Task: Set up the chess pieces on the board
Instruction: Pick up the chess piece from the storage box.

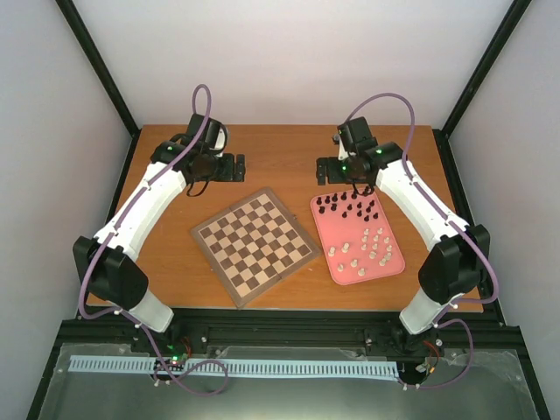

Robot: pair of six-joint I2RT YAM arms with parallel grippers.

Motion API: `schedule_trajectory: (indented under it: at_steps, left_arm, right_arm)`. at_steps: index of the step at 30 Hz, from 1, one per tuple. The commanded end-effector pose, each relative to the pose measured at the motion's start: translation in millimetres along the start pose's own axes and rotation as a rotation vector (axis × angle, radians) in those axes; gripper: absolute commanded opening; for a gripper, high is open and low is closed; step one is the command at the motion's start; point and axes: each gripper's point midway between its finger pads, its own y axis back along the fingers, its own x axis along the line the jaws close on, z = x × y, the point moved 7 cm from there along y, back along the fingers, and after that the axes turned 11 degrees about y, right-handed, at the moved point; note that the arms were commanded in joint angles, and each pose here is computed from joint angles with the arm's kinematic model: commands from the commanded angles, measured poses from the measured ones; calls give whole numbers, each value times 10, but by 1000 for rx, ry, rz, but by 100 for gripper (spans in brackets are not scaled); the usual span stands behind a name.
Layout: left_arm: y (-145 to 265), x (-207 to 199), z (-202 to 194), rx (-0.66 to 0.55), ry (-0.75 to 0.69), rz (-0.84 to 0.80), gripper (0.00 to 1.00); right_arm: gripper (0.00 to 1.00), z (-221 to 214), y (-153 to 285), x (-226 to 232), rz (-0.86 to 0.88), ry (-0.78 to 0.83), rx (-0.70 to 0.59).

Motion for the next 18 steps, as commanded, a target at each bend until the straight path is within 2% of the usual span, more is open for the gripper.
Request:
schedule_trajectory:
  at_steps: [1, 13, 16, 18]
  left_arm:
    - [170, -44, 65, -33, -32, -34, 100]
    - [200, -53, 88, -39, -47, -32, 100]
    - [192, -42, 52, -30, -45, -35, 100]
    - [185, -27, 24, -27, -44, -35, 100]
  right_arm:
    - [100, 90, 68, -6, -25, 14, -21]
    - [100, -36, 8, -5, -16, 78, 58]
    - [92, -179, -81, 6, 1, 83, 120]
    - [83, -302, -148, 26, 34, 74, 161]
